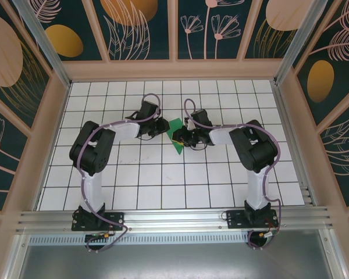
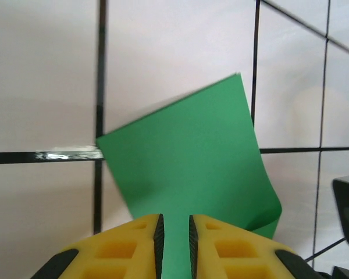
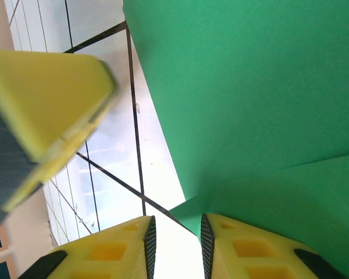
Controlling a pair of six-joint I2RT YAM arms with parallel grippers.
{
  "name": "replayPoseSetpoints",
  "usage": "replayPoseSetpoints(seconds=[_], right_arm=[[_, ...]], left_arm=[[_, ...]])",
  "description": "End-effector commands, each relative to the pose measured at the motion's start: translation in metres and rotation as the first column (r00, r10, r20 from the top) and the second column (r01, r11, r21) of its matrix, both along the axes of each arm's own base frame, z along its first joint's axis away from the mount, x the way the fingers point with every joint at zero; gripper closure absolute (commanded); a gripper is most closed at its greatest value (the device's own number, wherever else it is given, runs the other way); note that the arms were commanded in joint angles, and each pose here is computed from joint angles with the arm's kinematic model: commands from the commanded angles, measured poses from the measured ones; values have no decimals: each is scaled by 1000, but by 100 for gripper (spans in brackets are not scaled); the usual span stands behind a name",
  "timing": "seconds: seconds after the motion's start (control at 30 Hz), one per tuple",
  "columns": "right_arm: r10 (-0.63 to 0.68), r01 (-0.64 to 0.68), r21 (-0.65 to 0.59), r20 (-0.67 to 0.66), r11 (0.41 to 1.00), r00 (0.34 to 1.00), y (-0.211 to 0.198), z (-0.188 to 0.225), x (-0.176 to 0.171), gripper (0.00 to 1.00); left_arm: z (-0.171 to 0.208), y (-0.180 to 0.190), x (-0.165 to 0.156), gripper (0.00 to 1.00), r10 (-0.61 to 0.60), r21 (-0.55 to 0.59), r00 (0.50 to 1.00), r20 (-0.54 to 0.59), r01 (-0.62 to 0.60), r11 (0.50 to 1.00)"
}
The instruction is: Fold a paper plane with a square sheet of paper (pick it up from the middle)
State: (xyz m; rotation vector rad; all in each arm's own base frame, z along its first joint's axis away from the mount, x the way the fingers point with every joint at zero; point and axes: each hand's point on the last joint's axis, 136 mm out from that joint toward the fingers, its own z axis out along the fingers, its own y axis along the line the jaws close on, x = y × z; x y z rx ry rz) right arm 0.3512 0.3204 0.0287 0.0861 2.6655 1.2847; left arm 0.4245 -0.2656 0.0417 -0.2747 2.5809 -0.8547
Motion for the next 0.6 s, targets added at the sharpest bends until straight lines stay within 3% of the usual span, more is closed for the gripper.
replayPoseSetpoints(seconds=[0.0,0.4,0.57], right_arm=[[-39,35,-92,-38,995,999,-15,-30,-3,71],[-54,49,-106,-47,993,997,-22,-32,-3,99],[-57,50,-121,-54,991,997,-24,-35,-4,100]], left_arm=[[24,6,5,77,33,-45,998,44,-31,998],[27,-14,-18,86,-67,-131,997,29,70,989],[21,-32,-35,97,-127,-156,992,6,127,980]])
